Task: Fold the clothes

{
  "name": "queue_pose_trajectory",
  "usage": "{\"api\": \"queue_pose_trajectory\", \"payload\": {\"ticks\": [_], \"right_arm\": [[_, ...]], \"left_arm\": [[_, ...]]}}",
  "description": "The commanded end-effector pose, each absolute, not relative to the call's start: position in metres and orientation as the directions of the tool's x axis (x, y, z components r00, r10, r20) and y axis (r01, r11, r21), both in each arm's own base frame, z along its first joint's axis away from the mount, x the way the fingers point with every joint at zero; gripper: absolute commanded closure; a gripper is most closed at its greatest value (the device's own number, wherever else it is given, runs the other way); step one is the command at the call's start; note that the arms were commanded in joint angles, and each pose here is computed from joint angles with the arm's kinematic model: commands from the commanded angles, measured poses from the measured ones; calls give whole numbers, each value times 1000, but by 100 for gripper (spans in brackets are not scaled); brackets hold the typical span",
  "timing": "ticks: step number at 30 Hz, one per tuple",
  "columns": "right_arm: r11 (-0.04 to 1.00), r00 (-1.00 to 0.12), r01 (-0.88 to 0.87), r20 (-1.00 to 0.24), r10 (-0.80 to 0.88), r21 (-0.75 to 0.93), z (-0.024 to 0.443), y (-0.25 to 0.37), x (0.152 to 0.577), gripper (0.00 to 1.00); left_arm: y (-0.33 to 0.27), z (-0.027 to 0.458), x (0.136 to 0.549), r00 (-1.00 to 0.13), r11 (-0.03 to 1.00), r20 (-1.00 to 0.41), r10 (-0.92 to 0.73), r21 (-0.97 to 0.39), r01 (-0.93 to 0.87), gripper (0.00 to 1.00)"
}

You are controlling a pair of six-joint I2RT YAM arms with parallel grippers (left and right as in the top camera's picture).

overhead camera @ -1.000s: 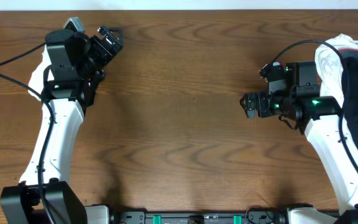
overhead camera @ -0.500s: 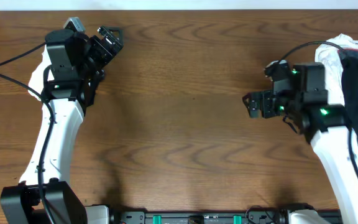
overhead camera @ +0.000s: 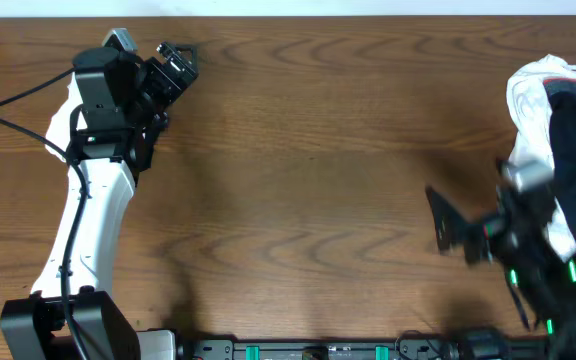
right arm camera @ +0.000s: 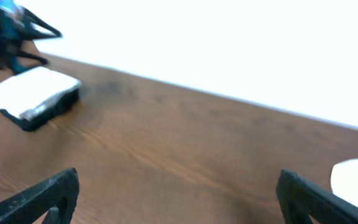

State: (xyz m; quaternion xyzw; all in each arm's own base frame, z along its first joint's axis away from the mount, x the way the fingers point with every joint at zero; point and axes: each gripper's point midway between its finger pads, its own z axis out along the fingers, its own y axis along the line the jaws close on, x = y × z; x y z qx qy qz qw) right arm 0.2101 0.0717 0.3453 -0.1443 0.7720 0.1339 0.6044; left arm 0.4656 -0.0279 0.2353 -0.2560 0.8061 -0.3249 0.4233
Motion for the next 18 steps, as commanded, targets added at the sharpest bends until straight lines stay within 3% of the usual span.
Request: {"api": "queue_pose_trajectory", "payload": {"ticks": [1, 8, 14, 18], "right_arm": [[915, -191, -402, -980, -61, 22, 331, 73, 189, 1], [915, -75, -402, -996, -45, -11, 293, 69, 163, 1], [907, -20, -419, -999, -39, -27, 264, 75, 184, 1], [907, 82, -416, -996, -28, -60, 265, 77, 199, 1]], "left_arm": [[-26, 236, 467, -504, 667, -528, -683, -732, -137, 2], [-26, 236, 467, -504, 667, -528, -683, -732, -137, 2], [-26, 236, 467, -504, 667, -528, -683, -733, -136, 2], [-26, 236, 467, -504, 667, -528, -683, -732, -137, 2]]}}
